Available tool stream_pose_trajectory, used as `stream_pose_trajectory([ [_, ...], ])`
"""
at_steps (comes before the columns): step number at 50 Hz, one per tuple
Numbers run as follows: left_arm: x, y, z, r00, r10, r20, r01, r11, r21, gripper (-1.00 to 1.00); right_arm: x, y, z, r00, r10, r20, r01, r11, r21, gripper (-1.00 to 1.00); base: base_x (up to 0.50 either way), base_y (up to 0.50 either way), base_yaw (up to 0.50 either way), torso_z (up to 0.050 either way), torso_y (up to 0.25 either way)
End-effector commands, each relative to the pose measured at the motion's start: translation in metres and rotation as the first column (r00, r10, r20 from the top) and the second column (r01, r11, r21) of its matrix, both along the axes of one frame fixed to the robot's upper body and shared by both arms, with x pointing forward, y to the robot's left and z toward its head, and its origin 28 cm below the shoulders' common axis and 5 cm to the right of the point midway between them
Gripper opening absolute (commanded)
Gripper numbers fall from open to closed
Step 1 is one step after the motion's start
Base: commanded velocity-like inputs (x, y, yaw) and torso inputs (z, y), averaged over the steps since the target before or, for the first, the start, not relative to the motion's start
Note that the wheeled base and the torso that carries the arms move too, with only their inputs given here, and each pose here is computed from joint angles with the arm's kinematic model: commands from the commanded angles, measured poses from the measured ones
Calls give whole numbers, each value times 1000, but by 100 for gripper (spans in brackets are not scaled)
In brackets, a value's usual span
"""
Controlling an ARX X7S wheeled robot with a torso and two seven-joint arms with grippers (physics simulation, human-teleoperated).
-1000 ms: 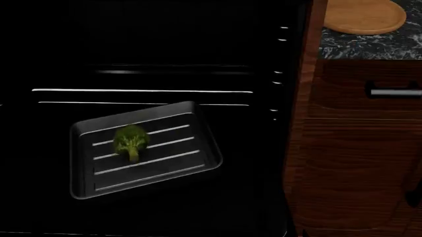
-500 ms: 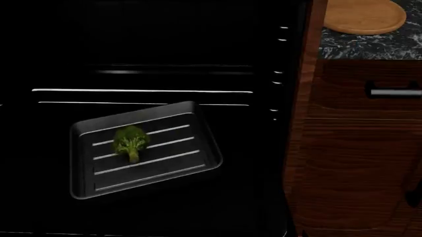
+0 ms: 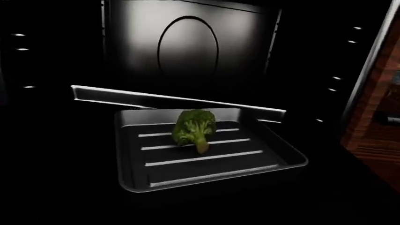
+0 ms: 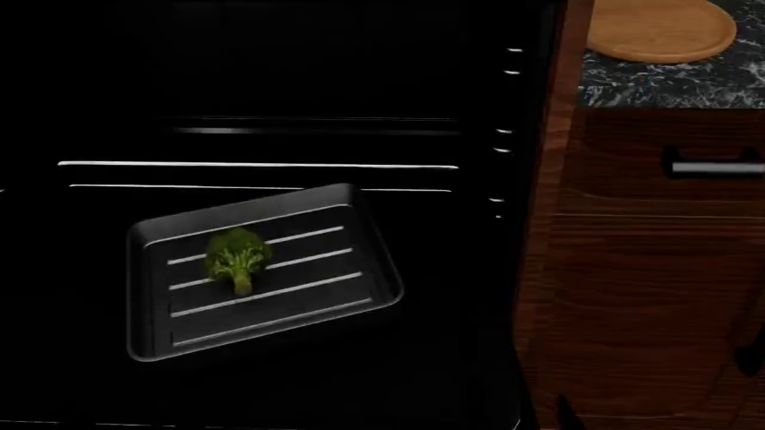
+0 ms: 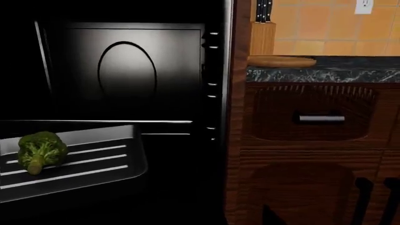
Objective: Pick the broccoli from the oven and place it on the plate on the counter.
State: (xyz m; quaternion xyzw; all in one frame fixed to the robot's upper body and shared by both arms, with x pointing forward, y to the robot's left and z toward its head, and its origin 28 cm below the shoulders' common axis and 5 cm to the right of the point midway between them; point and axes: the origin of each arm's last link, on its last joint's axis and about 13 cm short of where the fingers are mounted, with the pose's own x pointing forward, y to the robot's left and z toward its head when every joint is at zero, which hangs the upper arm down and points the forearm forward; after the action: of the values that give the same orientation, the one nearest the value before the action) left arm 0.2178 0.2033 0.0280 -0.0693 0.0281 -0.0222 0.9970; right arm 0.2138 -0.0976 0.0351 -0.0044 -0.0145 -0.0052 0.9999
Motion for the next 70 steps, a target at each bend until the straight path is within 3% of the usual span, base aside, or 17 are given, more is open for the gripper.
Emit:
stream_pose_trajectory([
  [1,16,-4,35,998,-58,-29,58,998,-6,100,2,-4,34,1000,16,-26,-16,1000,11,100,0,0,0,0,0],
  [8,36,-4,81,990,-137,-38,136,990,-31,100,11,-15,74,992,7,-130,-10,1000,-24,100,0,0,0,0,0],
  [18,71,-5,139,984,-176,-13,176,984,13,100,24,-25,131,992,28,-123,-33,999,-37,100,0,0,0,0,0],
  [19,99,-1,161,987,-160,21,160,987,3,100,15,-46,176,985,-166,40,166,986,-4,100,0,0,0,0,0],
  [21,107,1,158,989,-150,3,150,989,-1,100,4,-54,171,958,-255,-128,251,967,-44,100,0,0,0,0,0],
  [27,114,3,157,990,-144,10,144,990,-3,100,-9,-63,182,953,-284,-102,277,957,-81,100,0,0,0,0,0],
  [36,118,6,158,992,-125,4,125,992,-1,100,-13,-78,190,928,-358,-100,356,934,-45,100,0,0,0,0,0],
  [41,120,7,157,993,-121,-2,121,993,-2,100,-16,-89,204,911,-391,-130,383,920,-87,100,0,0,0,0,0],
  [42,121,7,156,993,-118,-4,118,993,-4,100,-16,-90,208,926,-354,-131,348,935,-66,100,0,0,0,0,0],
  [43,121,7,156,993,-119,-5,119,993,-4,100,-16,-92,210,915,-380,-137,372,925,-79,100,0,0,0,0,0],
  [47,121,7,153,993,-120,-16,120,993,-14,100,-17,-92,210,934,-336,-123,329,941,-74,100,0,0,0,0,0],
  [54,123,7,154,992,-121,-46,120,992,-31,100,-18,-99,212,930,-343,-130,338,939,-60,100,0,0,0,0,0],
  [62,132,5,182,984,-124,-130,119,992,-42,100,-17,-102,209,926,-355,-131,350,935,-65,100,0,0,0,0,0],
  [70,137,-1,211,984,-120,-135,129,990,58,100,-17,-104,210,921,-366,-133,361,930,-64,100,0,0,0,0,0],
])
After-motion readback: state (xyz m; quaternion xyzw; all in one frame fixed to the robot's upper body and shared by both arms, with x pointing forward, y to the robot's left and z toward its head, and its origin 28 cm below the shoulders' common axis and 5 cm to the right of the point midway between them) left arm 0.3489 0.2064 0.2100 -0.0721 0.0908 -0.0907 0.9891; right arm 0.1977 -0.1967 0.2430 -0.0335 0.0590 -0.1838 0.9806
